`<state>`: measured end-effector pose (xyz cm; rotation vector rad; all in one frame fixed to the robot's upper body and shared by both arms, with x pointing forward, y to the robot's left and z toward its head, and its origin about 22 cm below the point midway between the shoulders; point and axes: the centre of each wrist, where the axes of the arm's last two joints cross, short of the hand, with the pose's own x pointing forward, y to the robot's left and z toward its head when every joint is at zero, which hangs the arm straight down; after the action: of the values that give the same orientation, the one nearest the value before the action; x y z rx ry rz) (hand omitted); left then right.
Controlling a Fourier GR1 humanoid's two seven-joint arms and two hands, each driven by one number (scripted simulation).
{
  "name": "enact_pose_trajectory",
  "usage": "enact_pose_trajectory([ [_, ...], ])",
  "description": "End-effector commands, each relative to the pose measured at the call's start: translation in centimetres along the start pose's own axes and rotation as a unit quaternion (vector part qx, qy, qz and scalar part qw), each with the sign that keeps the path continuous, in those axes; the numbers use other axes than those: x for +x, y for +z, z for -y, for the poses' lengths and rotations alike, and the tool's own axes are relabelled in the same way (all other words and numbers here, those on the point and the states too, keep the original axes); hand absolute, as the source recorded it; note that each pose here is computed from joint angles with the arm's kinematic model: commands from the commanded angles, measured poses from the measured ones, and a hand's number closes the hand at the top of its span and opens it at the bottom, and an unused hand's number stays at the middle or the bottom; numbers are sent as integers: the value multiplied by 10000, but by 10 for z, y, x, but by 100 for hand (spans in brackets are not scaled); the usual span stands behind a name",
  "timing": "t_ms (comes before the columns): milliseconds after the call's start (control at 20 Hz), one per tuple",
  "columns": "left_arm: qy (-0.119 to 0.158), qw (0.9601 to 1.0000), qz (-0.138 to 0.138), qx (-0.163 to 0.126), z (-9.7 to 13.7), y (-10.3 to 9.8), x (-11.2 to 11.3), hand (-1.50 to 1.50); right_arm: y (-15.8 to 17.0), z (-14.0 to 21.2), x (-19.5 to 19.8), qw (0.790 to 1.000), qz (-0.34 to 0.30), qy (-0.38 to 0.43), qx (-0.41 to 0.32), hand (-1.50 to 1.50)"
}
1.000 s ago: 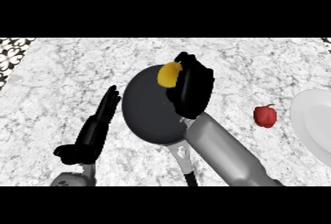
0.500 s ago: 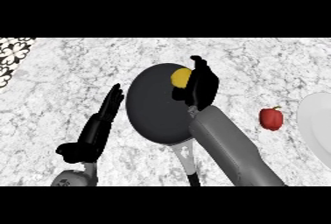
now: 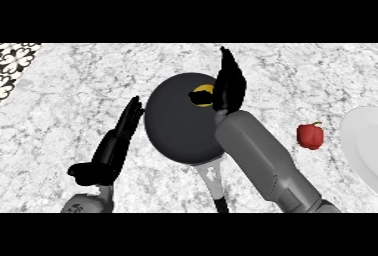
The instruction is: Pick the lemon from the plate and place it in the pan
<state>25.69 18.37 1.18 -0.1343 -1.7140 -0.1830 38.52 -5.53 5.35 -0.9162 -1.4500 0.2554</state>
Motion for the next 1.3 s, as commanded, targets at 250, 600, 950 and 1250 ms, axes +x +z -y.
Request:
enact_pose_trajectory([
  [250, -89, 9997, -22, 223, -23, 21, -1, 0, 20, 8, -11, 9858, -54, -1635, -385, -150],
  [600, 3, 9993, -146, 336, -17, 14, 3, 0, 59, 38, -30, 9597, 334, -2761, 393, -150],
  [950, -42, 9994, -108, 333, -13, 35, -4, 0, 108, 75, -74, 9508, 751, -2865, 910, -150],
  [1250, -181, 9989, -78, 415, -44, 22, 0, 0, 128, 69, -83, 9588, 856, -2569, 855, -150],
])
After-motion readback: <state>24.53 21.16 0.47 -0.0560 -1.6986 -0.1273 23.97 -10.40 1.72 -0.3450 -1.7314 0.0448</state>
